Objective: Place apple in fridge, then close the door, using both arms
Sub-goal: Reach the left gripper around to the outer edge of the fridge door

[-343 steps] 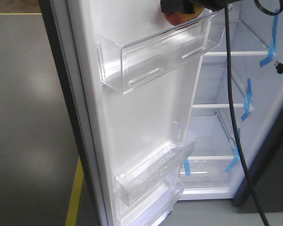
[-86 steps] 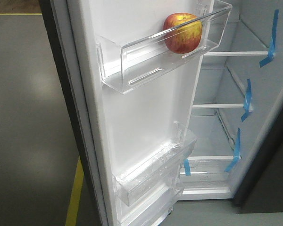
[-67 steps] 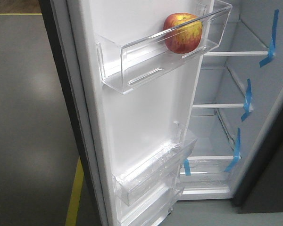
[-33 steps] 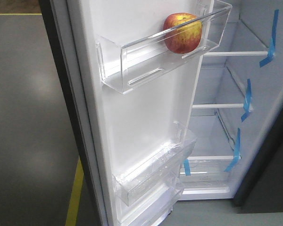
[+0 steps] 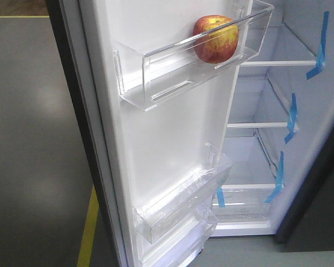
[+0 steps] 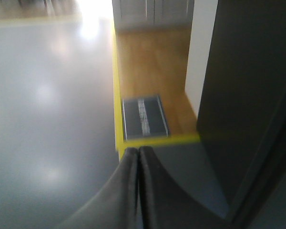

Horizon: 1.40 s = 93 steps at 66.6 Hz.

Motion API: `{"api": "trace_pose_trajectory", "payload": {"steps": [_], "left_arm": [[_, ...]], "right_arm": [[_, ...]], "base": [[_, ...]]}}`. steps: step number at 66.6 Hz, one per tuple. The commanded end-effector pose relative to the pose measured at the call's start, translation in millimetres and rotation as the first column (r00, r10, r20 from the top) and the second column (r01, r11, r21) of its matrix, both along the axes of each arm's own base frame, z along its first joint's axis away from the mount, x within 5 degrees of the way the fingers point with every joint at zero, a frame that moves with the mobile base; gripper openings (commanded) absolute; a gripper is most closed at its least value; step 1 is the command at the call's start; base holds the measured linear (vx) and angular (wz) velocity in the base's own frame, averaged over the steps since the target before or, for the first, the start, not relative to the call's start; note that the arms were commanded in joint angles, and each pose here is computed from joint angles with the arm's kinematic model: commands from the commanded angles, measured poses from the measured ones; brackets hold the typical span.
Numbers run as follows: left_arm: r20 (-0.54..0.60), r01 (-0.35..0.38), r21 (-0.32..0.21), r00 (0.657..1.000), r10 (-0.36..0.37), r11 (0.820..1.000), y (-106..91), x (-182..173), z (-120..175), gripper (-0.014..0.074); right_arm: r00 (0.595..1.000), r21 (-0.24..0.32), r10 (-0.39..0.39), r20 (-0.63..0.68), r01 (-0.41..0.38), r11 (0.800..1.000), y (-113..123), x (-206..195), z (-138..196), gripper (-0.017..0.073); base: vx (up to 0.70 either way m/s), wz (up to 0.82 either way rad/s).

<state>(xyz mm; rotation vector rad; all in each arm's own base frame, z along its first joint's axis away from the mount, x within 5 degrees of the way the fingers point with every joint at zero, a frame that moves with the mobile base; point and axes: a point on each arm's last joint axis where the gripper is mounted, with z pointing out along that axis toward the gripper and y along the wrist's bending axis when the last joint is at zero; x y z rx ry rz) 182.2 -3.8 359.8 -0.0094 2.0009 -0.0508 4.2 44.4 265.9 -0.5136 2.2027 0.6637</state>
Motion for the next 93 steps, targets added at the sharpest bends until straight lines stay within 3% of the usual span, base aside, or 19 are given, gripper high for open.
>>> {"api": "trace_pose_trajectory", "payload": {"steps": [1, 13, 20, 30, 37, 59, 64, 76, 85, 93], "left_arm": [[-0.062, 0.003, 0.004, 0.998, -0.003, 1.000, -0.3, 32.5, 9.2, -0.0006], [-0.233, 0.040, 0.027, 0.972, -0.033, 0.999, -2.1, 87.8, -6.5, -0.0006], [-0.287, 0.090, 0.001, 0.954, -0.086, 0.996, -7.2, 114.0, -13.7, -0.0006], [-0.288, 0.154, -0.056, 0.944, -0.164, 0.986, -15.2, 146.0, -14.8, -0.0006], [-0.312, 0.191, -0.063, 0.929, -0.202, 0.979, -18.2, 166.9, -14.0, -0.0006], [-0.323, 0.232, -0.146, 0.908, -0.268, 0.962, -26.3, 220.3, -4.4, -0.0006], [-0.313, 0.266, -0.178, 0.897, -0.311, 0.947, -30.9, 228.3, -3.6, -0.0006], [-0.251, 0.346, -0.288, 0.872, -0.419, 0.893, -43.2, 237.1, 0.8, -0.0006], [-0.230, 0.369, -0.320, 0.863, -0.449, 0.873, -47.6, 237.8, 1.3, -0.0006], [-0.235, 0.402, -0.316, 0.844, -0.481, 0.859, -59.8, 235.4, 0.9, -0.0006]], "right_arm": [[0.999, 0.045, -0.011, 0.042, 0.010, 0.999, 1.8, 2.5, 10.4, 0.0590], [0.999, 0.045, -0.011, 0.042, 0.010, 0.999, 1.8, 2.5, 10.4, 0.0590], [0.999, 0.045, -0.011, 0.042, 0.010, 0.999, 1.8, 2.5, 10.4, 0.0590], [0.999, 0.045, -0.011, 0.042, 0.010, 0.999, 1.8, 2.5, 10.4, 0.0590], [0.999, 0.045, -0.011, 0.042, 0.010, 0.999, 1.8, 2.5, 10.4, 0.0590], [0.999, 0.045, -0.011, 0.042, 0.010, 0.999, 1.8, 2.5, 10.4, 0.0590], [0.999, 0.045, -0.011, 0.042, 0.010, 0.999, 1.8, 2.5, 10.4, 0.0590], [0.999, 0.045, -0.011, 0.042, 0.010, 0.999, 1.8, 2.5, 10.4, 0.0590], [0.999, 0.045, -0.011, 0.042, 0.010, 0.999, 1.8, 2.5, 10.4, 0.0590], [0.999, 0.045, -0.011, 0.042, 0.010, 0.999, 1.8, 2.5, 10.4, 0.0590]], "base": [[0.00, 0.00], [0.00, 0.00], [0.00, 0.00], [0.00, 0.00], [0.00, 0.00], [0.00, 0.00], [0.00, 0.00], [0.00, 0.00], [0.00, 0.00], [0.00, 0.00]]}}
